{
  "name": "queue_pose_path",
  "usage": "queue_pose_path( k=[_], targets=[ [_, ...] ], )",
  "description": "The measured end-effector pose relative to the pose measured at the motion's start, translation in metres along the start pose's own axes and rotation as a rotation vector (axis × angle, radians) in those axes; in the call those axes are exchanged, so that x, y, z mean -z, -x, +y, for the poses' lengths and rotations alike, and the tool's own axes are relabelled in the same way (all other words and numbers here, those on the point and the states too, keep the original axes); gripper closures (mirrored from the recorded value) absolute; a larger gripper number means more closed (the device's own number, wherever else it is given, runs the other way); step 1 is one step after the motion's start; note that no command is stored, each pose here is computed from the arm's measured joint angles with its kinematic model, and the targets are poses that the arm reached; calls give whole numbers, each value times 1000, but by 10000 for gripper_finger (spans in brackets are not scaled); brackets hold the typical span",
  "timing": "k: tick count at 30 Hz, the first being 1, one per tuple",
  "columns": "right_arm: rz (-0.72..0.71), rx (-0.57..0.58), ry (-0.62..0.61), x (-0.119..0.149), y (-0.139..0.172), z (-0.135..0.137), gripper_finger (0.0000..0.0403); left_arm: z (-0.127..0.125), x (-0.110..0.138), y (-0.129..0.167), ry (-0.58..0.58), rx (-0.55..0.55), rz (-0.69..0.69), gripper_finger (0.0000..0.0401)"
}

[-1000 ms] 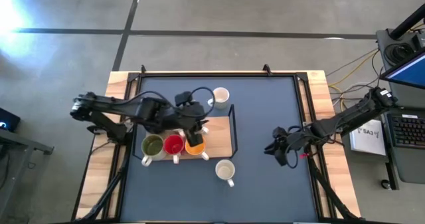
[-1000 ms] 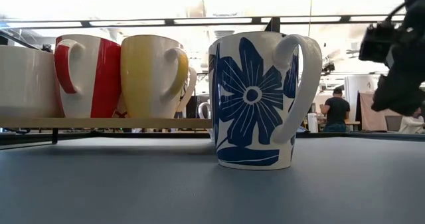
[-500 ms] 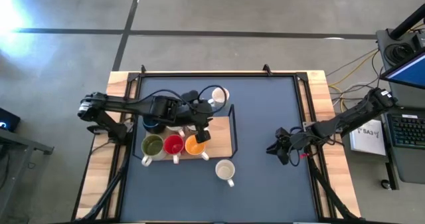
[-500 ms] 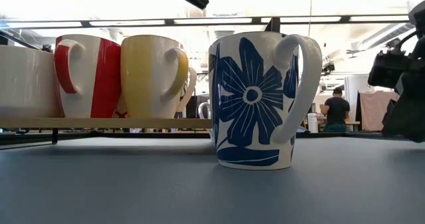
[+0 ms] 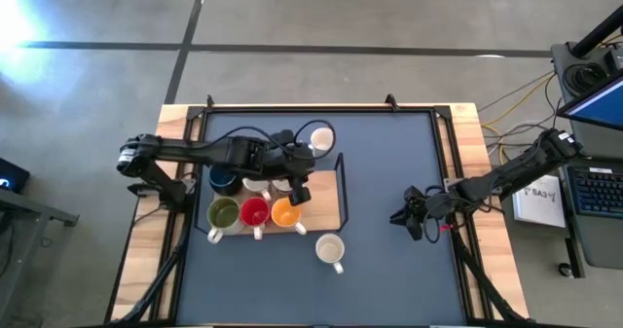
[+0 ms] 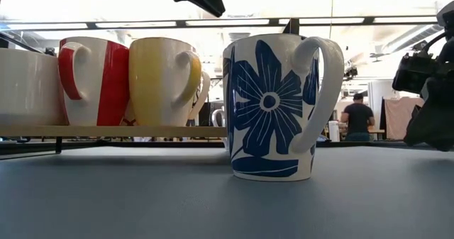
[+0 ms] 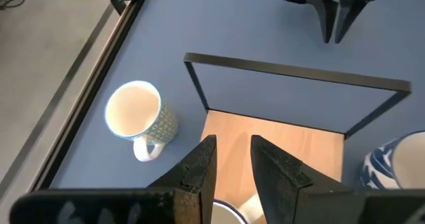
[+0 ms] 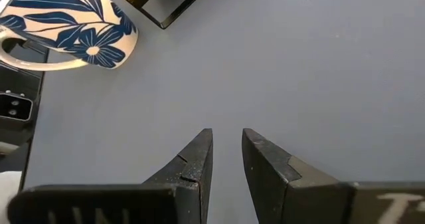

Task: Place coffee mugs
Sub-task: Put the light green patterned mug on the shelf

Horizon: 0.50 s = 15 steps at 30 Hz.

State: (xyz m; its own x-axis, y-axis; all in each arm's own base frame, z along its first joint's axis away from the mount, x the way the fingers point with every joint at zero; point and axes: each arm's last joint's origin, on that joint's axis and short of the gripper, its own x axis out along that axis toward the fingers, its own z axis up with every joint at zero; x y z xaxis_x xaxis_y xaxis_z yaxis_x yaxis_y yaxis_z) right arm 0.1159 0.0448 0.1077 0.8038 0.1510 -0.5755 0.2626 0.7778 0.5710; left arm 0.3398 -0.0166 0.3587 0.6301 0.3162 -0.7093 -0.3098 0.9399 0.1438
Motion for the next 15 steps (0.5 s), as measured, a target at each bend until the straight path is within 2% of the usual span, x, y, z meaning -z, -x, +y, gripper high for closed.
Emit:
queue_pose_path(
  k=[7, 13, 15],
  targets=[
    [-4, -5, -14, 0, 0, 0, 325, 14, -3, -10, -41, -35, 10, 325],
    [-5, -7, -14, 0, 0, 0, 326, 33, -5, -30, -190, -75, 47, 325],
    [-5, -7, -14, 0, 0, 1, 328, 38, -6, -43, -227, -29, 64, 325]
  ],
)
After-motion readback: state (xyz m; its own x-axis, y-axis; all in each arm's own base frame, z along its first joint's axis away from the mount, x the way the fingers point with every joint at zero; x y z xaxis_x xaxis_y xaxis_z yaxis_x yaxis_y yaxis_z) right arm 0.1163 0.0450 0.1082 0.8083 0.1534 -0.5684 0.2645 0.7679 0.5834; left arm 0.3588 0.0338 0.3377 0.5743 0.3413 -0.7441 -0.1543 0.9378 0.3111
